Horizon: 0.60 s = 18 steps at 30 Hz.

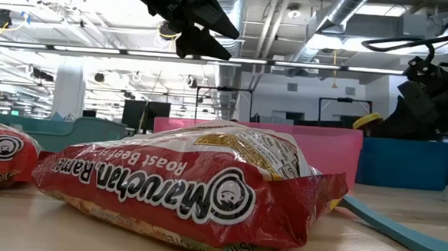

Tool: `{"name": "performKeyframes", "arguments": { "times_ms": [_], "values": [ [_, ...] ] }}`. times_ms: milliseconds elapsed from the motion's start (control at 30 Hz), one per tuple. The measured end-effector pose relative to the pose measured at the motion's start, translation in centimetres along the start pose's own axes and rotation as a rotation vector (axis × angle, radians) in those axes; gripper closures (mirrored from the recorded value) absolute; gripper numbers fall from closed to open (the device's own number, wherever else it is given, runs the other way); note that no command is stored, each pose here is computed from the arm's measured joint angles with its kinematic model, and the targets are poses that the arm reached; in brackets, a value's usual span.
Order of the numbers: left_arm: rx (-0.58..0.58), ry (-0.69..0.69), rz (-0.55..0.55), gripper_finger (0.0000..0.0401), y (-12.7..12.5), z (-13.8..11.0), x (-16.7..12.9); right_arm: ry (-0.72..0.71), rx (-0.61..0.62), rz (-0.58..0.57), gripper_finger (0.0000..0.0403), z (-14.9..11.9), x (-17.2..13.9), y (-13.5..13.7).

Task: Pick & Place Food Item
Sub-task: Put the yellow seasoning bottle into the blue bin

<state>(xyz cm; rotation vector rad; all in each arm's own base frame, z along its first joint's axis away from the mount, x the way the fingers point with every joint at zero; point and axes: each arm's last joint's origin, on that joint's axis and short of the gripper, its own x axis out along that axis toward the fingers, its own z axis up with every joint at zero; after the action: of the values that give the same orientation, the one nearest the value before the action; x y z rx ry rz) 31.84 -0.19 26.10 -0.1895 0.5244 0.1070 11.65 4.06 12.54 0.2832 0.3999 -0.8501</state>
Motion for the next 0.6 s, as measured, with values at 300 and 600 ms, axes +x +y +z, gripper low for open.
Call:
{"name": "performKeyframes", "arguments": {
  "times_ms": [300,600],
  "values": [
    [0.0,0.0,0.0,0.0127,0.0,0.0,0.0,0.0,-0.012,0.001,0.0182,0.0,0.0,0.0],
    [0.0,0.0,0.0,0.0127,0.0,0.0,0.0,-0.005,-0.054,0.022,0.0236,1.1,-0.4,1.0]
  ]
}}
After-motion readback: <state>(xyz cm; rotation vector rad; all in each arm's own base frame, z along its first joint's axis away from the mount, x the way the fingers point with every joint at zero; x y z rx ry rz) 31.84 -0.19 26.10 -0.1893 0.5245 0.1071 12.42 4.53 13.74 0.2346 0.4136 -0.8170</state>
